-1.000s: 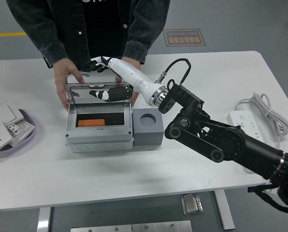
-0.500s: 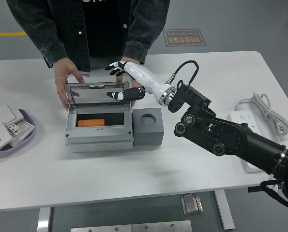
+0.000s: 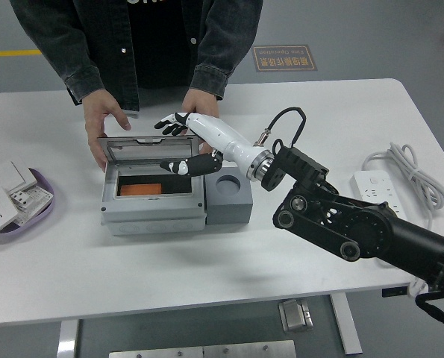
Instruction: Pick up the cylinder from the cube,place it in the box,flap close box
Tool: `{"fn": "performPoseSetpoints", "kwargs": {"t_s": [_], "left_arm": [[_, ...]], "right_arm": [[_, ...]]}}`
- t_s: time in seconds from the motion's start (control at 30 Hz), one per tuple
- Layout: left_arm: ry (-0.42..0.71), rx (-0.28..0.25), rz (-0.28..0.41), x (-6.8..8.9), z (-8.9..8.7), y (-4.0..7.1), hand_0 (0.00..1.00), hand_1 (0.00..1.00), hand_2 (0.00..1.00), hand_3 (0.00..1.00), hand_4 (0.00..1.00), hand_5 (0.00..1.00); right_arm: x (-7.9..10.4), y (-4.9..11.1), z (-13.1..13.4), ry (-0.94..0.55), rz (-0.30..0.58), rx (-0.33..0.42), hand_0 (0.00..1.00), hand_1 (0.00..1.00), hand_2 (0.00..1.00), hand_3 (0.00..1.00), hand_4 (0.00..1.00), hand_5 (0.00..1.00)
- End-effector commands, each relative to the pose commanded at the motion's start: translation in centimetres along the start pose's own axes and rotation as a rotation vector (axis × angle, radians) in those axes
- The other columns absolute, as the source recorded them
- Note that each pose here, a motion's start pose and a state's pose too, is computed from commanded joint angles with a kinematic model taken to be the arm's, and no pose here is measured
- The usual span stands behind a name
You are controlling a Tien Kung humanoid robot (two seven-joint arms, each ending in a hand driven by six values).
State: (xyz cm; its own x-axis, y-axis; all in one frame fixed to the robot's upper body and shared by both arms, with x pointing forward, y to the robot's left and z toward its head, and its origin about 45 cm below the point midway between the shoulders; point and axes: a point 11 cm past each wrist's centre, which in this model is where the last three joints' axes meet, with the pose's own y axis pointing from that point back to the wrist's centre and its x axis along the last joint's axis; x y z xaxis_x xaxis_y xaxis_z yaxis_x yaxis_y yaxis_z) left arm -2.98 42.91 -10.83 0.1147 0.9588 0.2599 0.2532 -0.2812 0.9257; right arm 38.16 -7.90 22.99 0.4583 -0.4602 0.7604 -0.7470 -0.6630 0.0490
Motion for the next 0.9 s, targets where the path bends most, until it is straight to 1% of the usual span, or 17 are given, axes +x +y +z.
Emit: {"fn": "performPoseSetpoints", "kwargs": {"t_s": [0.17, 0.3, 0.4, 0.53, 0.57, 0.6, 0.73, 0.9], "left_arm": [[0.003, -0.001, -0.005, -0.3, -0.1, -0.1, 0.625, 0.625, 0.585, 0.636, 0.685, 0.207], [0.004, -0.004, -0.007, -0.4, -0.1, -0.1, 0.625, 0.625, 0.585, 0.636, 0.685, 0.207], [0.004, -0.004, -0.008, -0.4, -0.1, -0.1, 0.624, 0.626, 0.585, 0.636, 0.685, 0.207], [0.005, -0.005, -0.009, -0.5, -0.1, -0.1, 0.624, 0.626, 0.585, 0.636, 0.685, 0.207], [0.005, -0.005, -0.009, -0.5, -0.1, -0.1, 0.624, 0.625, 0.585, 0.636, 0.686, 0.207], [0.006, -0.005, -0.01, -0.5, -0.1, -0.1, 0.624, 0.625, 0.585, 0.636, 0.686, 0.207], [0.007, -0.005, -0.011, -0.6, -0.1, -0.1, 0.624, 0.625, 0.585, 0.636, 0.686, 0.207], [0.013, 0.002, -0.013, -0.8, -0.4, -0.2, 0.624, 0.625, 0.586, 0.636, 0.686, 0.207]], "right_arm": [[-1.6, 1.5, -0.3, 0.008, -0.034, 0.012, 0.787, 0.688, 0.7, 0.759, 0.801, 0.282], [-3.2, 2.4, 0.1, -0.01, -0.063, 0.0, 0.787, 0.688, 0.7, 0.759, 0.801, 0.282], [-3.4, 2.7, 0.4, -0.026, -0.056, -0.007, 0.766, 0.682, 0.699, 0.759, 0.798, 0.293], [-3.0, 3.1, 1.1, -0.052, -0.037, -0.027, 0.766, 0.682, 0.699, 0.759, 0.798, 0.293], [-3.0, 3.2, 1.3, -0.058, -0.033, -0.032, 0.761, 0.685, 0.7, 0.741, 0.752, 0.295], [-2.8, 3.4, 1.5, -0.065, -0.026, -0.038, 0.761, 0.685, 0.7, 0.741, 0.752, 0.295], [-0.9, 4.2, 2.2, -0.097, 0.035, -0.054, 0.761, 0.685, 0.7, 0.741, 0.752, 0.295], [1.8, 6.0, 2.2, -0.165, 0.152, -0.035, 0.758, 0.685, 0.699, 0.739, 0.745, 0.302]]}}
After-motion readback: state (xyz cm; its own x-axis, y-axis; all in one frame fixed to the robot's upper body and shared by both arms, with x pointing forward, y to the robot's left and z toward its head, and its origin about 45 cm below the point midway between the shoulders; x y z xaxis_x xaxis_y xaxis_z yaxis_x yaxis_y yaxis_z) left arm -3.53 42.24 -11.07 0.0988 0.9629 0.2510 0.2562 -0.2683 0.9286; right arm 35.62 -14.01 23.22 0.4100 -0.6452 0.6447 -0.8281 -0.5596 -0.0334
